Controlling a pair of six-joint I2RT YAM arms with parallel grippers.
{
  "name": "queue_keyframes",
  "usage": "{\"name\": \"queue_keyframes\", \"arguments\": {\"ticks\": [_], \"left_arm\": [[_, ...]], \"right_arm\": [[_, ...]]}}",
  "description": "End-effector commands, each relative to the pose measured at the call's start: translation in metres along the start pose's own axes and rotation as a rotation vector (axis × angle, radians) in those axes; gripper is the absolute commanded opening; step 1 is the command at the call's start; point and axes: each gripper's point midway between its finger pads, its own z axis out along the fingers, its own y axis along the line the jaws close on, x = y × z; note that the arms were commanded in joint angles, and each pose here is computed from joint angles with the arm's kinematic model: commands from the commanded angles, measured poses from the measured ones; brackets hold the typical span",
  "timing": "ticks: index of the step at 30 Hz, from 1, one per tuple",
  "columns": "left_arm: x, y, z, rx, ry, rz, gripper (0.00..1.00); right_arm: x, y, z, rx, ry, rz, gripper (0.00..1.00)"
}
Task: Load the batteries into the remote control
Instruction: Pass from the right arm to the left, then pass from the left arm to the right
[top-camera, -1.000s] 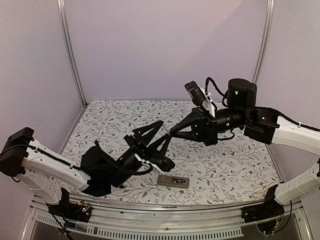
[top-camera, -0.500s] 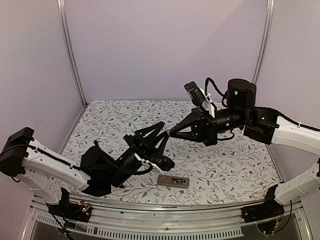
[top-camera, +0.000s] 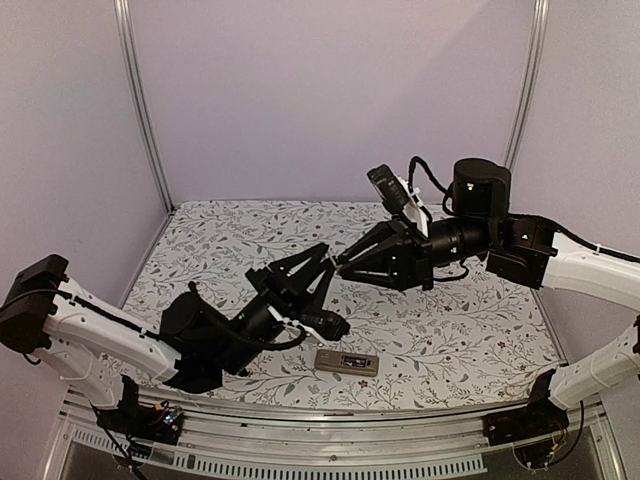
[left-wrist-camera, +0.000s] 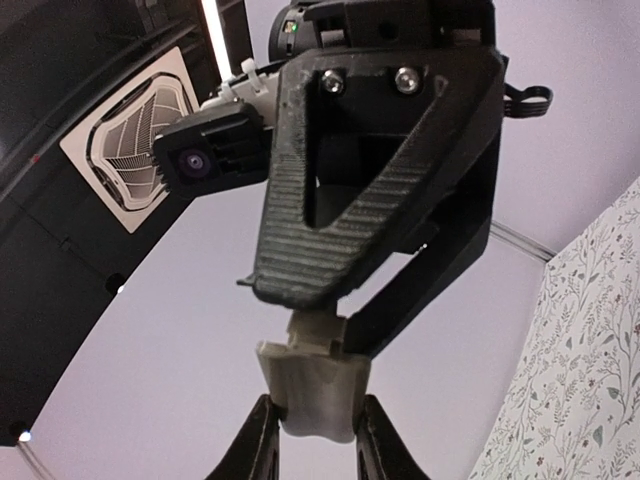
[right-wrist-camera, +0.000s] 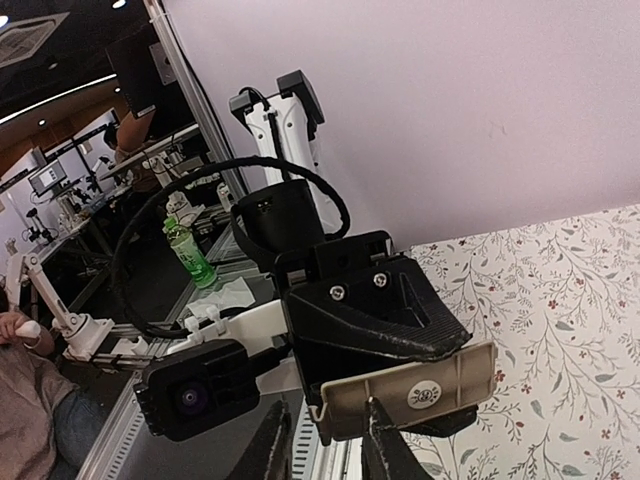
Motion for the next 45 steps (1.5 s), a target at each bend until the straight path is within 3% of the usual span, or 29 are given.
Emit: {"name": "queue_keyframes", "arguments": {"ticks": [1,8,13,15,23,27,32,45], "left_arm": [[-0.002,0.044,-0.005,-0.18,-0.012,-0.077,0.21],[0.014,0.035,-0.008,-0.147,0.07,-0.069,0.17],[0.034,0.025,-0.006,-0.131,0.199,-0.038,0.16],[0.039,0.021,-0.006,-0.132,0.238,-0.007,0.16],[0.049,0.012,0.0,-0.165,0.325,0.13,0.16],[0.049,0.005,0.003,-0.17,0.344,0.199,0.15],[0.051,0.002,0.003,-0.168,0.356,0.228,0.15],[0.055,-0.004,0.007,-0.143,0.368,0.239,0.15]], "right_arm": [[0.003,-0.004,0.002,0.023,0.005,0.0,0.31],[-0.005,-0.009,-0.006,0.103,-0.022,-0.015,0.42],[-0.01,-0.053,-0.029,0.457,-0.061,0.143,0.46],[-0.005,-0.056,-0.032,0.516,-0.062,0.179,0.48],[0.0,-0.042,-0.036,0.622,-0.085,0.038,0.46],[0.016,-0.055,-0.026,0.662,-0.003,0.044,0.45],[0.031,-0.07,-0.016,0.727,0.125,0.018,0.35],[0.059,-0.083,-0.025,0.803,0.274,0.018,0.3]]}}
